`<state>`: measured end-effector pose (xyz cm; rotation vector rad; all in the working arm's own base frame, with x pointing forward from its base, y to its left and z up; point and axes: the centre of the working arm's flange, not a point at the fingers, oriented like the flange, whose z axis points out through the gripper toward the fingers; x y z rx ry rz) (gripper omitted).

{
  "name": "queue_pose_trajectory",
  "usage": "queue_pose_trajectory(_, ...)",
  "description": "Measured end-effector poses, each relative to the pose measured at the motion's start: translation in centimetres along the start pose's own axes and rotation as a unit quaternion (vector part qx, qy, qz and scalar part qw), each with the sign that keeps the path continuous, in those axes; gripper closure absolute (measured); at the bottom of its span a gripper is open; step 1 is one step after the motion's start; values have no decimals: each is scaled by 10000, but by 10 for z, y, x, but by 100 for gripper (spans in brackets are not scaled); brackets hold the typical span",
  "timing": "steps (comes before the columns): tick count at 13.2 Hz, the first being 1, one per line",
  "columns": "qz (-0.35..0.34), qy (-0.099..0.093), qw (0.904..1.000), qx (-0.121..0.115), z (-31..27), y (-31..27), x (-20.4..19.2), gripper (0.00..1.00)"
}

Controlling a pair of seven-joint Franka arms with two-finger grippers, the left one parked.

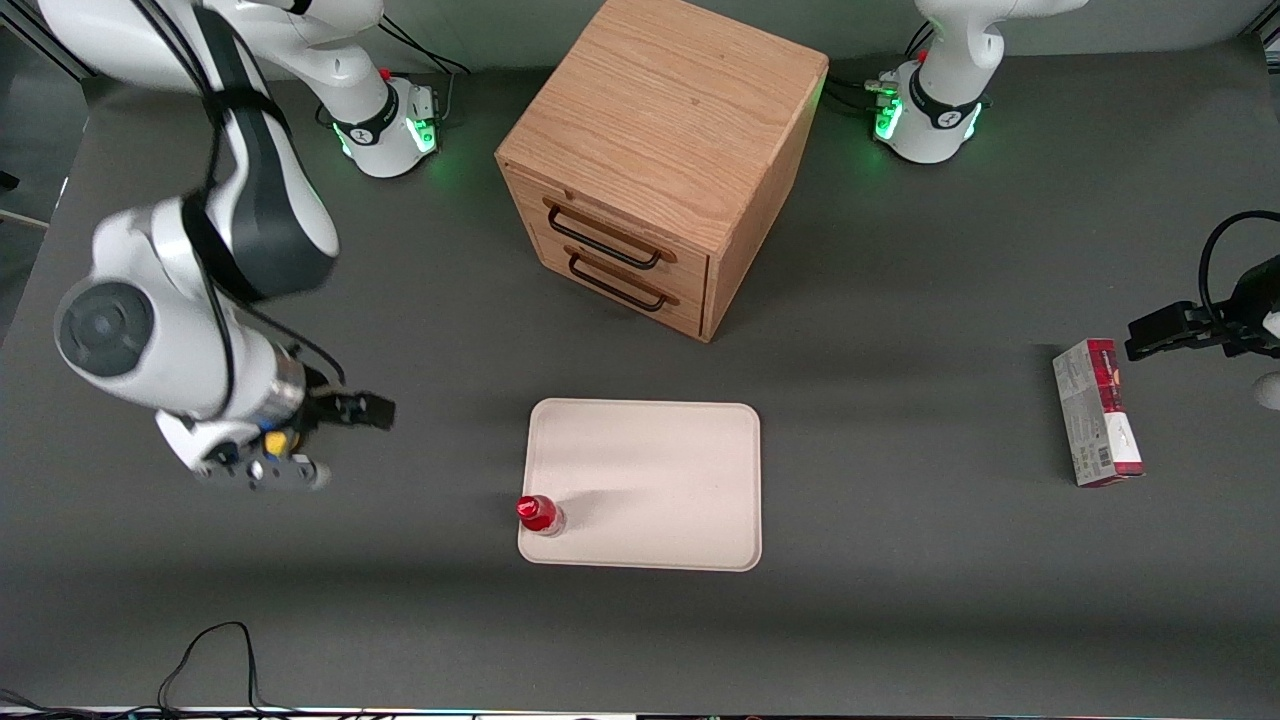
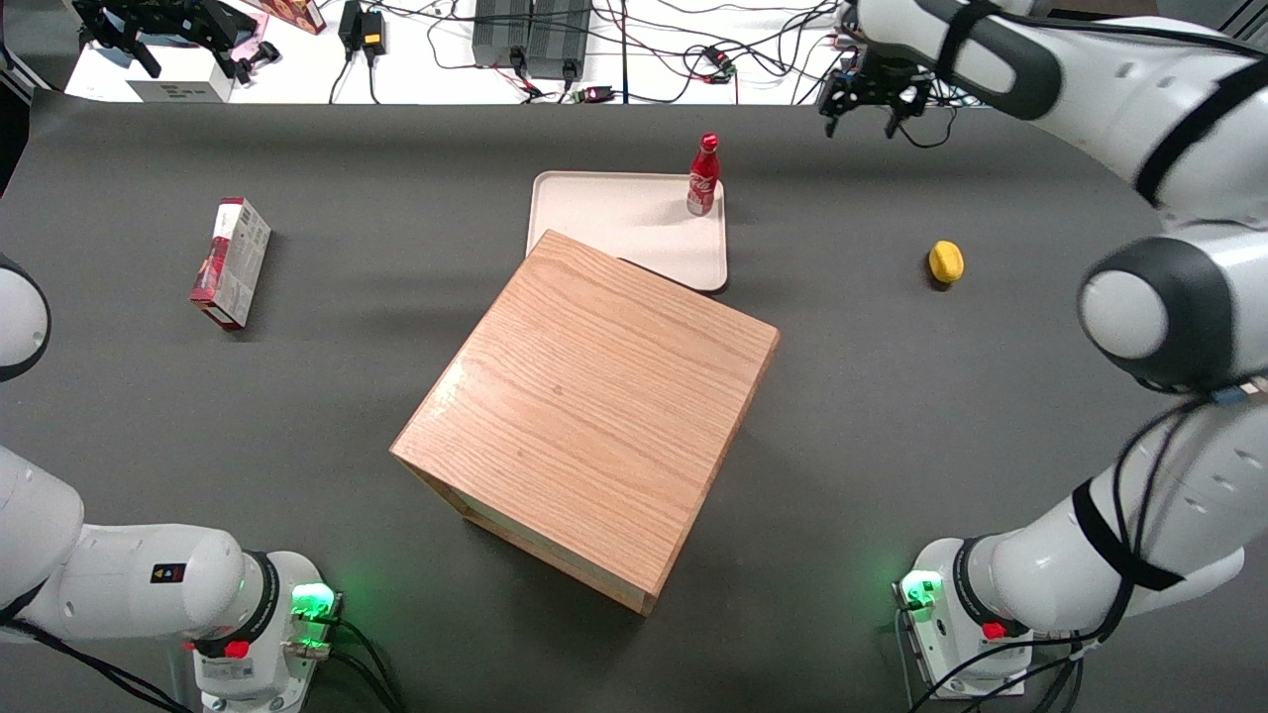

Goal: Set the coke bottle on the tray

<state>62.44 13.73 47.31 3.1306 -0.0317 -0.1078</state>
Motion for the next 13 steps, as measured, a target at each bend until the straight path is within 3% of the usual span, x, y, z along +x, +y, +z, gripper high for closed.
queue_pose_trajectory(6,-342,-92,9993,82,-42,113,-88,0)
queue_pose_trajectory(10,-266,-210,9988,347,-68,120,-108,0)
queue_pose_trajectory(13,-299,-198,9985,414,-80,115,-109,0)
